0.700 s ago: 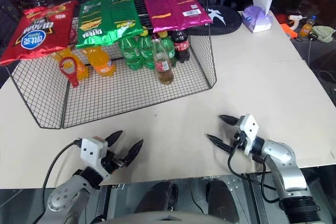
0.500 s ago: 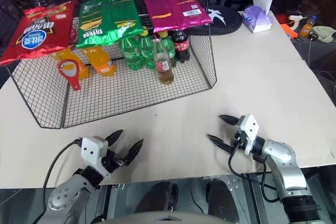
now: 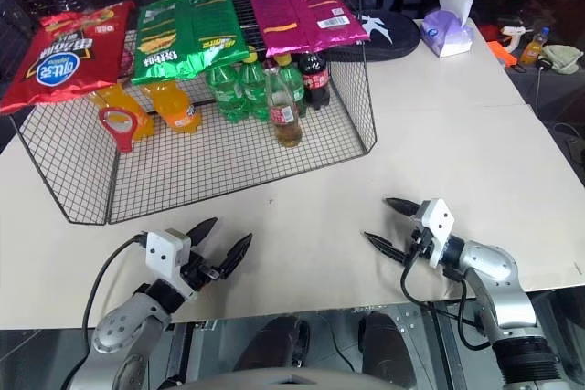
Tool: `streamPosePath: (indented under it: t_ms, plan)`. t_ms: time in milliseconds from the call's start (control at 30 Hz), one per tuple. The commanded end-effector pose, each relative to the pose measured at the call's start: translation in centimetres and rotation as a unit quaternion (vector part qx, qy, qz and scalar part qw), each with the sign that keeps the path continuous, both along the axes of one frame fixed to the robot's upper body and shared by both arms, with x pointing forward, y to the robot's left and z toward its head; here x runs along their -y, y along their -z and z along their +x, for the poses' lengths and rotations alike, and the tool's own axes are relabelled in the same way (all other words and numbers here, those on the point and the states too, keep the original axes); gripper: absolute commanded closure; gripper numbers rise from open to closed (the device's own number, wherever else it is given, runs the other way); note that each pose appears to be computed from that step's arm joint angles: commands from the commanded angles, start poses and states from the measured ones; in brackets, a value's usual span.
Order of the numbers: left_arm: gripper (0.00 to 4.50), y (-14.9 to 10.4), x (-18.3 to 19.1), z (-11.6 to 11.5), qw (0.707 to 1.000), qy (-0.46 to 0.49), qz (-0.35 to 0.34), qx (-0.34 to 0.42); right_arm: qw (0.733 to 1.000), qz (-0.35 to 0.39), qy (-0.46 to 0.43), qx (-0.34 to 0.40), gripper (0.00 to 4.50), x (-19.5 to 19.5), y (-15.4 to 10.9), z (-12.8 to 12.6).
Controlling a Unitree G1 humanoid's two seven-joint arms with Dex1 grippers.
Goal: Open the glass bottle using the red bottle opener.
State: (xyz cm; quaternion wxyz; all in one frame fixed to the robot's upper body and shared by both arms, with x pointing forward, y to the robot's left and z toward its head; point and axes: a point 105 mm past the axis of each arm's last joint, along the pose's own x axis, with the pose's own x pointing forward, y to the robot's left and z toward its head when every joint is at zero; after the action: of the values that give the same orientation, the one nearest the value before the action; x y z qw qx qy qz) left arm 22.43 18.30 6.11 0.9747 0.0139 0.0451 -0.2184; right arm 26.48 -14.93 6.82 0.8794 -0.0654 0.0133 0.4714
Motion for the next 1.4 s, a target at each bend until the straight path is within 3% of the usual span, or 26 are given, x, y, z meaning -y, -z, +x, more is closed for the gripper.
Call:
streamPosePath:
  t_ms: [33,167,267,567,800,1400]
  plan:
    - [0.00,-1.2,-0.6,0.2,1.000,-0.012,-0.006,0.028,1.000,0.012,-0.016,0.024,0.04,-0.6,-1.3,0.1]
    - [0.00,-3.5,-1.6,1.1,0.996,-0.044,-0.015,0.071,0.998,0.035,-0.044,0.040,0.04,-2.0,-3.1,0.1]
    - [0.00,-6.3,-3.5,2.4,0.987,-0.098,-0.033,0.122,0.989,0.098,-0.082,0.068,0.04,-4.1,-6.2,-0.4]
    - [0.00,-12.2,-9.0,5.5,0.947,-0.222,0.034,0.228,0.970,0.146,-0.155,0.114,0.04,-8.4,-11.4,-1.7]
    - [0.00,-13.2,-9.7,6.8,0.937,-0.241,0.071,0.243,0.971,0.149,-0.144,0.117,0.04,-8.6,-12.1,-1.4]
    - [0.00,-14.3,-12.3,8.9,0.909,-0.312,0.074,0.268,0.975,0.143,-0.113,0.128,0.04,-8.4,-11.8,-1.1]
